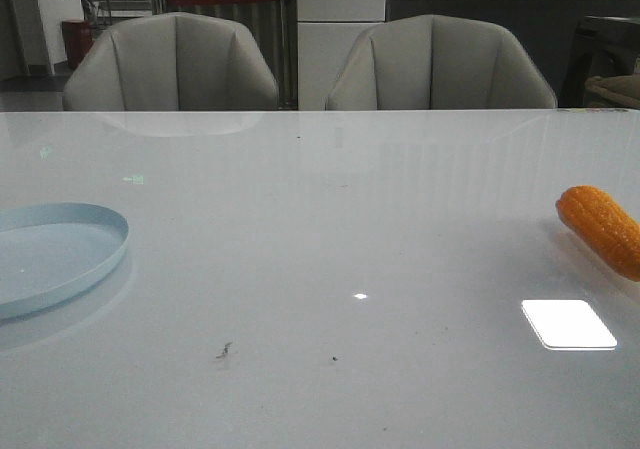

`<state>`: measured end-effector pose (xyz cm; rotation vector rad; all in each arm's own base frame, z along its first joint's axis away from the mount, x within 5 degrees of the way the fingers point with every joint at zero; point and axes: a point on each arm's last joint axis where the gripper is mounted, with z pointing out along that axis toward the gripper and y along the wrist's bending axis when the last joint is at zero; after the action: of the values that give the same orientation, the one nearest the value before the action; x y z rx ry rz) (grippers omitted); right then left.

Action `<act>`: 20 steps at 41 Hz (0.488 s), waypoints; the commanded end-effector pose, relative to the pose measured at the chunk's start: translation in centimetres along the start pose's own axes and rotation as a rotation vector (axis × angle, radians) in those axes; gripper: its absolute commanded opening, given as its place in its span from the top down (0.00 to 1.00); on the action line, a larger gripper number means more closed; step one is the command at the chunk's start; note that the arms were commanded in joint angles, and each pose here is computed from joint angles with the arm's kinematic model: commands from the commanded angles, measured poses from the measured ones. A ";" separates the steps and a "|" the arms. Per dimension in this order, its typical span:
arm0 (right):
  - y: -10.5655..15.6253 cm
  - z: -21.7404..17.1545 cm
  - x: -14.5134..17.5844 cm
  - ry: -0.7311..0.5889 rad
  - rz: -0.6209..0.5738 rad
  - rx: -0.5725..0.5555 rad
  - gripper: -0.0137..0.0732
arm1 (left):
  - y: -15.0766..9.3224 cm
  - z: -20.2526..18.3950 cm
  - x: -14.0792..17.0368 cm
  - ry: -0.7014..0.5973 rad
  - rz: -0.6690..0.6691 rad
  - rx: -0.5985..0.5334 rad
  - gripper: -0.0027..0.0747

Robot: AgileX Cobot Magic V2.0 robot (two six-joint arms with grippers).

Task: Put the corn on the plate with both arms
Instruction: 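Lower the left gripper onto the rim of the light blue plate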

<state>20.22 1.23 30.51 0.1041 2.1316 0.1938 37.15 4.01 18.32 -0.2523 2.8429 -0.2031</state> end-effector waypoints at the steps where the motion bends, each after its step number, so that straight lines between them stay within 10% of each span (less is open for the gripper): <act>1: 0.2 -0.7 -1.7 -0.099 -0.015 -0.005 0.35 | -0.2 -0.9 -0.9 -0.012 -0.014 0.015 0.31; 11: 0.2 -0.7 -1.7 -0.097 -0.015 -0.005 0.35 | 0.0 0.6 -0.4 0.075 -0.013 0.018 0.35; 20: 0.2 -0.7 -1.7 -0.096 -0.015 -0.005 0.35 | -0.1 0.7 -0.4 0.072 -0.008 0.019 0.83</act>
<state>20.17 1.25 30.44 0.1033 2.1405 0.1949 37.41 3.98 15.74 -0.2515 2.9758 -0.2327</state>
